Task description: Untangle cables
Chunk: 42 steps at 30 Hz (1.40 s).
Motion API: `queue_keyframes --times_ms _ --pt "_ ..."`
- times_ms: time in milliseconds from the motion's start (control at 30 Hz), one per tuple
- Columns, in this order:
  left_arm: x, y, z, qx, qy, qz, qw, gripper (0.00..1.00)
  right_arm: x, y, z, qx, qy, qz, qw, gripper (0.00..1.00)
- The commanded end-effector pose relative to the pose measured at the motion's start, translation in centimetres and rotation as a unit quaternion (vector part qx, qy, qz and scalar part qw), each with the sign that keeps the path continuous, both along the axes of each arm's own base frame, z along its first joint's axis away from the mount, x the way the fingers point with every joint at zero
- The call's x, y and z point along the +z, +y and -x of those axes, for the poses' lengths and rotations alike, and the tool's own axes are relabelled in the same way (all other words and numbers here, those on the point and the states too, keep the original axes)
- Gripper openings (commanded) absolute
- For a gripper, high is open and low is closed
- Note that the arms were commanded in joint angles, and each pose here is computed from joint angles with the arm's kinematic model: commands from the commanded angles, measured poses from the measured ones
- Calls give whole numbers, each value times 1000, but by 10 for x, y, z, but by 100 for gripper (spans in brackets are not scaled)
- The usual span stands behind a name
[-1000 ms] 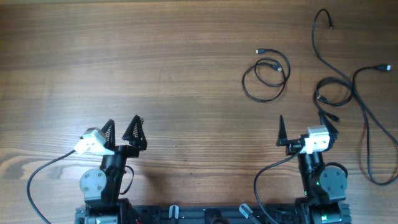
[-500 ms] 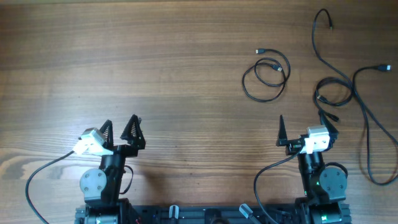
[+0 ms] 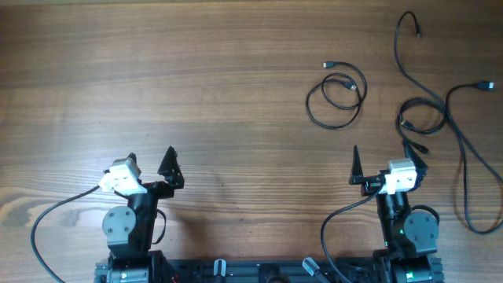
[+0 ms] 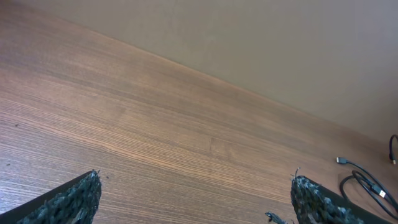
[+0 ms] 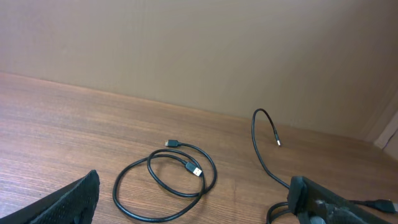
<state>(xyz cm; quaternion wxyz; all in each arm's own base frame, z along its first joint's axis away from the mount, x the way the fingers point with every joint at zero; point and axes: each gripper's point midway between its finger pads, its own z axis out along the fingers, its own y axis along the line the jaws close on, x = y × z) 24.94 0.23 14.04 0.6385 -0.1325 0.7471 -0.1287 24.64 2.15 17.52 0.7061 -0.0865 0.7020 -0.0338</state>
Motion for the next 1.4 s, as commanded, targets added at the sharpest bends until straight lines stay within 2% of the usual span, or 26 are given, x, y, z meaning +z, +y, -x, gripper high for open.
queue_keyframes --times_ms 0,767,1000,1100,1367 --pt "-4 4 0 7 6 -15 1000 100 2 4 1 11 -6 5 1000 100" --pt "-4 4 0 7 5 -15 1000 100 2 4 1 11 -6 5 1000 100" --pt "19 3 4 8 -44 -19 999 100 2 4 1 11 -6 5 1000 100" --pt "18 3 3 8 -43 -19 999 100 2 3 1 10 -6 5 1000 100" --pt "18 -14 4 -28 -44 -17 999 100 3 -3 0 -3 -7 6 1000 100"
